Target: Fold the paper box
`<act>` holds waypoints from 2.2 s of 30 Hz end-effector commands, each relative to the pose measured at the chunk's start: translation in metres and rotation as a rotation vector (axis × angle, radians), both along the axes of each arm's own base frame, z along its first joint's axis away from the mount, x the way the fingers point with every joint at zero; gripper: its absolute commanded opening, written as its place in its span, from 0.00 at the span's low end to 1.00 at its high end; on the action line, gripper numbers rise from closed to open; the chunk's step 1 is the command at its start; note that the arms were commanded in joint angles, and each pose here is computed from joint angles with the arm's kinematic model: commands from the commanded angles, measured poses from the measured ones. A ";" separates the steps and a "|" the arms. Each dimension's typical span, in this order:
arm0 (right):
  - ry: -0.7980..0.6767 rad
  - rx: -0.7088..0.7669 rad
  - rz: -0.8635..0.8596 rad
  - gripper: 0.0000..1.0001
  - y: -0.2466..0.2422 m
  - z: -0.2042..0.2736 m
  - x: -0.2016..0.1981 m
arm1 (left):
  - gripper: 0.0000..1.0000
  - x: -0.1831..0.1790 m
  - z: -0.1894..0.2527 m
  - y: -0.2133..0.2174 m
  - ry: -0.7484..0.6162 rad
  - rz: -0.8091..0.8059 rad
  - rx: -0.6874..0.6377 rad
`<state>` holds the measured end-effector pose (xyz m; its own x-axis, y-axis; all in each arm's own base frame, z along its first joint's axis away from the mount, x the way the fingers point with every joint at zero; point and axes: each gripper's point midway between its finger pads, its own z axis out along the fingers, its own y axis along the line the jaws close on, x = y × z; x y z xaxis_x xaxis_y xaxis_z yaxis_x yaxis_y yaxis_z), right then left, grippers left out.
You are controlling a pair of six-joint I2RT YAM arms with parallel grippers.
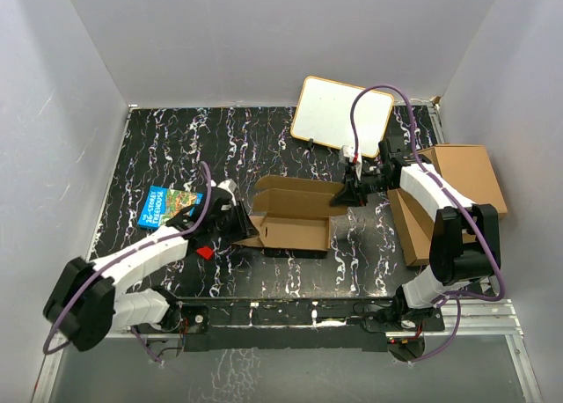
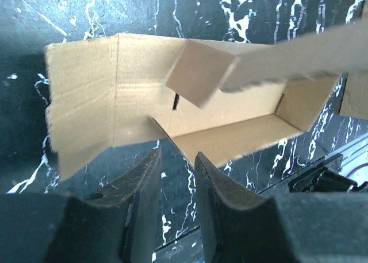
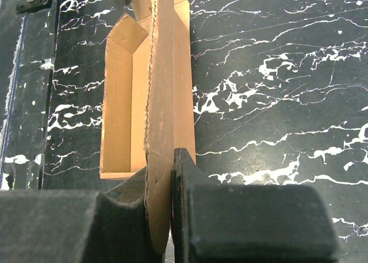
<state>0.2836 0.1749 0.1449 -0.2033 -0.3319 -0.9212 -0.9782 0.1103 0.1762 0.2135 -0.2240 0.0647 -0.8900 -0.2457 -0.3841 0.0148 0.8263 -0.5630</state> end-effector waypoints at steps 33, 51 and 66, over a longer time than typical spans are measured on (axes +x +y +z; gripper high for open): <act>-0.041 0.038 0.015 0.08 0.001 0.003 0.004 | 0.11 0.027 -0.001 0.044 -0.064 -0.005 0.058; -0.018 0.024 -0.020 0.08 0.000 -0.004 0.008 | 0.00 0.009 0.029 0.007 -0.061 -0.117 -0.194; -0.011 0.020 -0.021 0.08 0.000 -0.008 0.008 | 0.12 0.000 0.026 -0.007 -0.023 -0.189 -0.275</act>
